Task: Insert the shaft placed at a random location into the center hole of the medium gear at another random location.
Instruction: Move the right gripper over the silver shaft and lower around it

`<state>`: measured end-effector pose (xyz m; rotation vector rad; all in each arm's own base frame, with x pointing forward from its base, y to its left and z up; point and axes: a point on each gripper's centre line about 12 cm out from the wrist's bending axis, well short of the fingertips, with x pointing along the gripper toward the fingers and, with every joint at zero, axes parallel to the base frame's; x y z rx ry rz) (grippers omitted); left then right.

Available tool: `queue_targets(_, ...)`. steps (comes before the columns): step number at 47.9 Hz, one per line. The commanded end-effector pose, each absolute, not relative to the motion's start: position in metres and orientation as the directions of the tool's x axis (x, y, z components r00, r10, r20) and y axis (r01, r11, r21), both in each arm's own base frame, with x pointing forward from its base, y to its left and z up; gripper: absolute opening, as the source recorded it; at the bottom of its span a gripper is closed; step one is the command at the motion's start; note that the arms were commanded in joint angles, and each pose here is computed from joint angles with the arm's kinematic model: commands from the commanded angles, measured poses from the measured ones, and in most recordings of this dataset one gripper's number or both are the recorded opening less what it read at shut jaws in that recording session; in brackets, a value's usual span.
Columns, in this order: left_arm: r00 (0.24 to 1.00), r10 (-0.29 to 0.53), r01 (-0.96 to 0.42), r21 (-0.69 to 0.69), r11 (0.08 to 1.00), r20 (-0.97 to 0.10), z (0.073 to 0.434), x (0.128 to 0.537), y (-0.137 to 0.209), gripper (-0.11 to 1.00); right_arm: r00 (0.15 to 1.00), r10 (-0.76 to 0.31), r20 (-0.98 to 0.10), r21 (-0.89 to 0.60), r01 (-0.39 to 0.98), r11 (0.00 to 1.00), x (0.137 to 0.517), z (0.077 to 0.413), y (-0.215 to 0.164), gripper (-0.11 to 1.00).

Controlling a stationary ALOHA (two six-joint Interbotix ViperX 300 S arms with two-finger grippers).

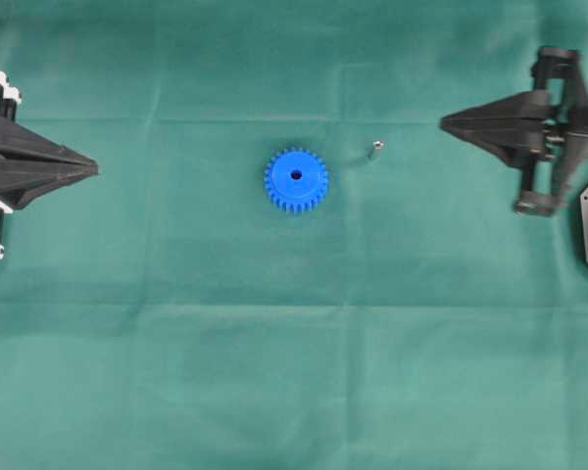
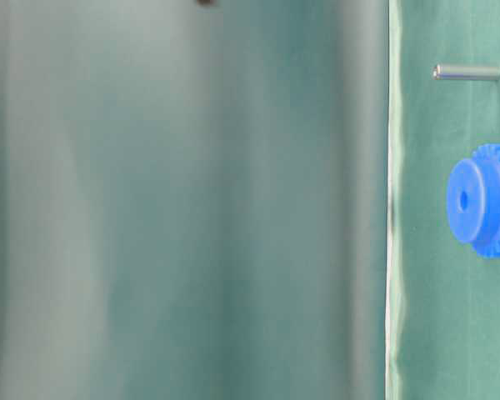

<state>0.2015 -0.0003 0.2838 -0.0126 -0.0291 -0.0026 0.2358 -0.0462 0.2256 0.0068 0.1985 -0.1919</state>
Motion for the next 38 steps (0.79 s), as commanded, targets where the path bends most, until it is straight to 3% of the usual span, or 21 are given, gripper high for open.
queue_targets(1,0.999,0.002,-0.001,-0.011,1.0,0.051,0.292,0.204,0.001,0.0,0.954,-0.201,-0.224,-0.012,0.203,0.979,0.25,0.217,-0.053,0.1)
queue_targets(6,0.999,0.002,-0.001,-0.011,1.0,0.049,0.292,0.204,0.001,0.0,0.936,-0.208,-0.284,-0.012,0.213,0.977,0.262,0.198,-0.058,0.35)
queue_targets(13,0.999,0.001,-0.001,-0.009,1.0,0.048,0.292,0.204,0.001,0.0,0.913,-0.219,-0.346,-0.016,0.227,0.974,0.275,0.172,-0.066,0.8)
queue_targets(15,0.999,0.001,-0.001,-0.009,1.0,0.049,0.292,0.204,0.001,0.0,0.909,-0.222,-0.353,-0.016,0.232,0.973,0.277,0.164,-0.068,0.88)
queue_targets(21,0.999,0.001,-0.001,-0.008,1.0,0.048,0.292,0.204,0.001,0.0,0.901,-0.237,-0.363,-0.016,0.248,0.969,0.28,0.147,-0.073,0.8)
queue_targets(38,0.999,0.003,-0.003,-0.003,1.0,0.041,0.29,0.204,0.001,0.0,0.874,-0.261,-0.411,-0.005,0.283,0.959,0.287,0.109,-0.082,0.8)
